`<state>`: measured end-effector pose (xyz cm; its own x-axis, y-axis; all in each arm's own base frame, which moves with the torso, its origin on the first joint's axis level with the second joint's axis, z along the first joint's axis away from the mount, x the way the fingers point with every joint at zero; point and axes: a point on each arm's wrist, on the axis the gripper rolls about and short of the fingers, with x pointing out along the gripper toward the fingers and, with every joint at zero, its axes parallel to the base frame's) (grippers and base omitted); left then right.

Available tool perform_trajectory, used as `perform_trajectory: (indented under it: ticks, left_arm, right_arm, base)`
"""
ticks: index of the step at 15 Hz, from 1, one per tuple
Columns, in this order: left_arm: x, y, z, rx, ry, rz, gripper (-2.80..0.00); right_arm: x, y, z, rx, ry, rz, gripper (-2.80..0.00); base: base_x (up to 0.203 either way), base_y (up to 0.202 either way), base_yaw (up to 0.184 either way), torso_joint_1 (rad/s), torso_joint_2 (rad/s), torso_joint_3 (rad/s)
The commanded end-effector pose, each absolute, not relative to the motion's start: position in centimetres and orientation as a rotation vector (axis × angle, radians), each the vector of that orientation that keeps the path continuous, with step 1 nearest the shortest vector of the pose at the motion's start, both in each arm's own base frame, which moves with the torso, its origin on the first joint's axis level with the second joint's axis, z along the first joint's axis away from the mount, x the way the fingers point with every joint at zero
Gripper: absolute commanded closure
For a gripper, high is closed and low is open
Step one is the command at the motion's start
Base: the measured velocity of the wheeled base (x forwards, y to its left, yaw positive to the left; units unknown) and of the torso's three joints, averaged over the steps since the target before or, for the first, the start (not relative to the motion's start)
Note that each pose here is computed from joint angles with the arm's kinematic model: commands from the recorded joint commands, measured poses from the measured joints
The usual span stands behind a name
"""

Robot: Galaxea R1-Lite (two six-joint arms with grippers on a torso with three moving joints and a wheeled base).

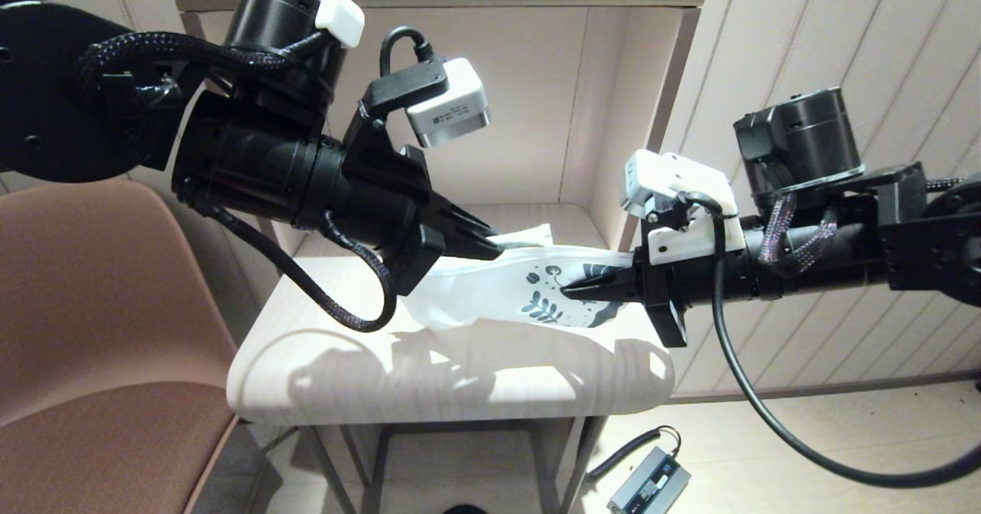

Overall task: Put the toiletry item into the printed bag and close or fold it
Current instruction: Place the toothpaste in the storage bag

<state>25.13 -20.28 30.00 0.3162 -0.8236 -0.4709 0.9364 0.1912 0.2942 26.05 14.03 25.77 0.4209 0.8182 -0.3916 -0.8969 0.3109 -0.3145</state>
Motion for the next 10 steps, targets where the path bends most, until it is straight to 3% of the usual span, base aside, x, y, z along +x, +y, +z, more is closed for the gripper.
perform_trajectory:
  ticks: [1,7,10]
  left_arm:
    - [25.1,-20.5,29.4,0.600,0.246,-1.256,0.00]
    - [25.6,-20.9,29.4,0.603,0.217,-1.248,0.00]
    - [25.3,-19.1,32.8,0.616,0.110,-1.139,0.00]
  right_arm:
    - [26.1,14.1,25.8,-0.532,0.167,1.144,0.00]
    - [26.2,14.1,25.7,-0.531,0.170,1.145,0.00]
    - [26.0,14.0,25.7,-0.532,0.171,1.144,0.00]
  base:
    - [0.000,0.000,0.000,0.000,0.00,0.000]
    - [0.000,0.000,0.000,0.000,0.00,0.000]
    - [0.000,0.000,0.000,0.000,0.00,0.000]
